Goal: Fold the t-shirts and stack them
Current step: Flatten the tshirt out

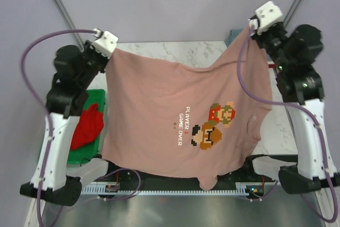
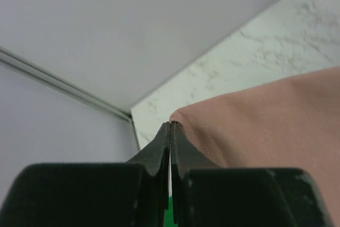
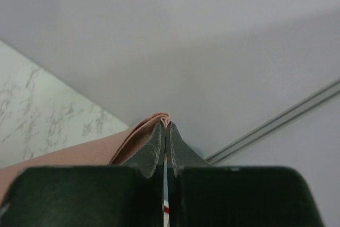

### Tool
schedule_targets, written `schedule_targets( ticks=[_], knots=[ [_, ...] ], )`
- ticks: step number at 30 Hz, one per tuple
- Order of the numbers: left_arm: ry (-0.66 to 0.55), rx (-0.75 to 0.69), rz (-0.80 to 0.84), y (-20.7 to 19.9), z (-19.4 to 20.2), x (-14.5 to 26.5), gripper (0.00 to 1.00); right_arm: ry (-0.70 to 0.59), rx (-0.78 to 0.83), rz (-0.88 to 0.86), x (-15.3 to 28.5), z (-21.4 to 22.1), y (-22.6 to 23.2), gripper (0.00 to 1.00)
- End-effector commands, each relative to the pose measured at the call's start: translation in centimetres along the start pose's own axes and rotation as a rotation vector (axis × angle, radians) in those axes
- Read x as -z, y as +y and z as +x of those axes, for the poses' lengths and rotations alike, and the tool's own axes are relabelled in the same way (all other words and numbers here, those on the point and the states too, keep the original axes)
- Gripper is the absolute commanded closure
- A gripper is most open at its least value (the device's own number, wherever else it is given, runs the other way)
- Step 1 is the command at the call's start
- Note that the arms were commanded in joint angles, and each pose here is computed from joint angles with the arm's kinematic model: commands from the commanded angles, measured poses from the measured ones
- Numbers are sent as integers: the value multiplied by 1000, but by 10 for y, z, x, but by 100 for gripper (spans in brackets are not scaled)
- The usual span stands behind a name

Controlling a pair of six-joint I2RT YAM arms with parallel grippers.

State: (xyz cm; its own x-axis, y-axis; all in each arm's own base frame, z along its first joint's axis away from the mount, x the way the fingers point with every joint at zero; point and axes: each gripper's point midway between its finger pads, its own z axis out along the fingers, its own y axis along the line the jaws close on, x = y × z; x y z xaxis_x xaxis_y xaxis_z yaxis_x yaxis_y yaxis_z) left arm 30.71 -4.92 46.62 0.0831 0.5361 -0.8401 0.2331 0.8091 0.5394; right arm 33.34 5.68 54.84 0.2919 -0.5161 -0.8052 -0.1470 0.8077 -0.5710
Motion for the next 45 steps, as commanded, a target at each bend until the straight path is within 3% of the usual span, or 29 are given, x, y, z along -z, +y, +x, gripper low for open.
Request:
schedule_targets(
  ticks=[1,14,18,19,21,22,32,45],
  knots=[
    [67,-65,38,-20,43,-46,98,-5,-1,-58,-40,28,24,100],
    [451,16,298,-122,239,-176,98,323,-51,-356,-166,253,170,100],
    [510,68,284,-119,270,-210,98,357,-43,-350,-208,287,181,100],
    [520,78,277,-117,275,-216,98,410,-44,-358,-216,317,196,100],
    [546,88,247,-109,291,-234,98,398,-40,-324,-239,318,190,100],
    [549,89,232,-104,293,-240,98,437,-48,-341,-245,344,205,100],
    [584,49,97,-59,323,-301,98,412,-31,-255,-309,389,215,100],
    [569,42,56,-44,322,-322,98,417,-51,-191,-315,411,211,100]
  ],
)
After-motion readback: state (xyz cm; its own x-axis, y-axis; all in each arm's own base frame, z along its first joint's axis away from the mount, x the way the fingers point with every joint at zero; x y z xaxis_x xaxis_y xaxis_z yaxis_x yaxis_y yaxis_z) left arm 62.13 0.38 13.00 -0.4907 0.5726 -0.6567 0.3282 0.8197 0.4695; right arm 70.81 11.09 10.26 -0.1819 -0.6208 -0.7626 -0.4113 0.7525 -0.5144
